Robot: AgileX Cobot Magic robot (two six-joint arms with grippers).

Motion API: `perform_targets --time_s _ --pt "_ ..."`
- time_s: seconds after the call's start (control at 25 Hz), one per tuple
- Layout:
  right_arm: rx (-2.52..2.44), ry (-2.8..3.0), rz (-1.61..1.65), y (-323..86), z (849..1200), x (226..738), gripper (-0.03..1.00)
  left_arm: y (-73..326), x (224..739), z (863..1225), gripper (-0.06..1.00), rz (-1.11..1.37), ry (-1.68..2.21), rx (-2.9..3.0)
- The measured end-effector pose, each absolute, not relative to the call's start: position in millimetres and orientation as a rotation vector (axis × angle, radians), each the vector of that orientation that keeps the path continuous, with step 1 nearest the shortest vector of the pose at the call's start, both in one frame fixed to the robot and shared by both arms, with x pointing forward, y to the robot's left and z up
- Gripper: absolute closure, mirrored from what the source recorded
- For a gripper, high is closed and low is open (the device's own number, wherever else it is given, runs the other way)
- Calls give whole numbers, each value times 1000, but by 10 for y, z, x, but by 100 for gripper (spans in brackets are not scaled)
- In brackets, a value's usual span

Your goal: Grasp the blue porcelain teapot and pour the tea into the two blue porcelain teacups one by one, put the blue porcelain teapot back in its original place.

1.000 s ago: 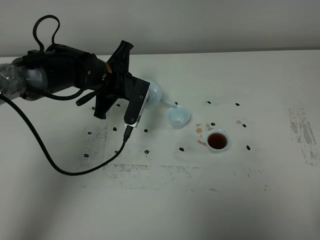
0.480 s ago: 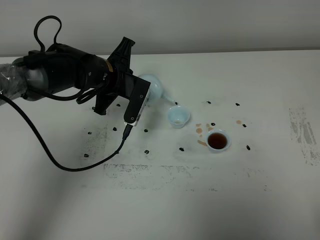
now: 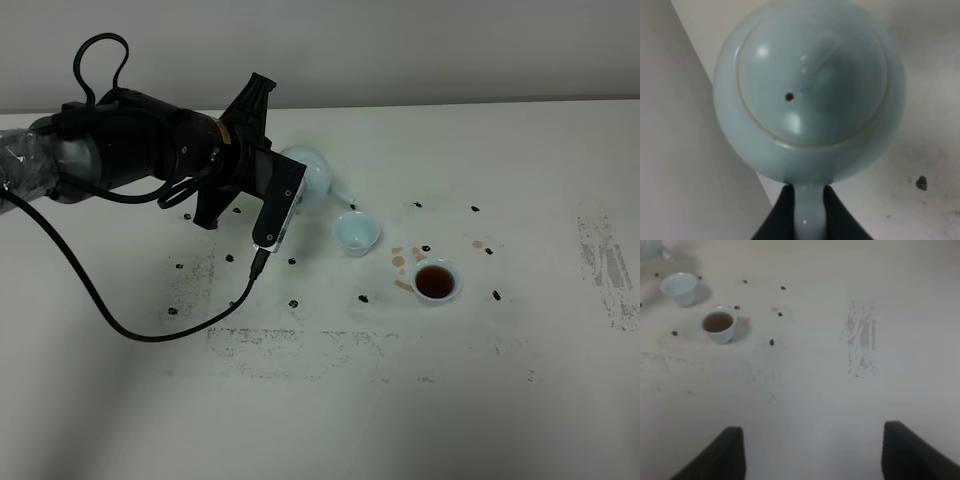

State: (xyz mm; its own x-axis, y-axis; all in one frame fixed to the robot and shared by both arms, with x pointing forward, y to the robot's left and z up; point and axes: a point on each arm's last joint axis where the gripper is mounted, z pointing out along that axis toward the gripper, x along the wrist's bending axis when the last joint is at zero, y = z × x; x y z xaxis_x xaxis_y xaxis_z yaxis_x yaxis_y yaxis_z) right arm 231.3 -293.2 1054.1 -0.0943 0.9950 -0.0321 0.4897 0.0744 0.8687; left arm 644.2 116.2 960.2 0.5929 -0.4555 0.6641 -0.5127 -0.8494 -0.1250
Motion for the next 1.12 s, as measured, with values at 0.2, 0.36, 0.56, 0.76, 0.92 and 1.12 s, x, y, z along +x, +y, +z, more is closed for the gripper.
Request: perform_targets --time_s 0.2,0.36,0.56,0.76,0.92,1.12 --pt "1492 1671 940 -2932 10541 2313 41 1136 6461 9497 91 1094 -843 2734" --pt "1492 1671 940 -2932 10541 2313 41 1114 6477 9490 91 1132 -860 2713" --pt "1492 1671 940 -2932 10541 2313 41 1113 6484 9497 91 1155 -928 2703" --pt "1492 1671 940 -2932 10541 2313 41 1112 6485 9497 91 1168 -1020 2691" --pt "1492 1671 940 -2932 10541 2313 41 1112 6485 9497 91 1174 -1076 2683" --pt "1492 1671 940 -2932 10541 2313 41 1111 6488 9500 91 1183 -1096 2678"
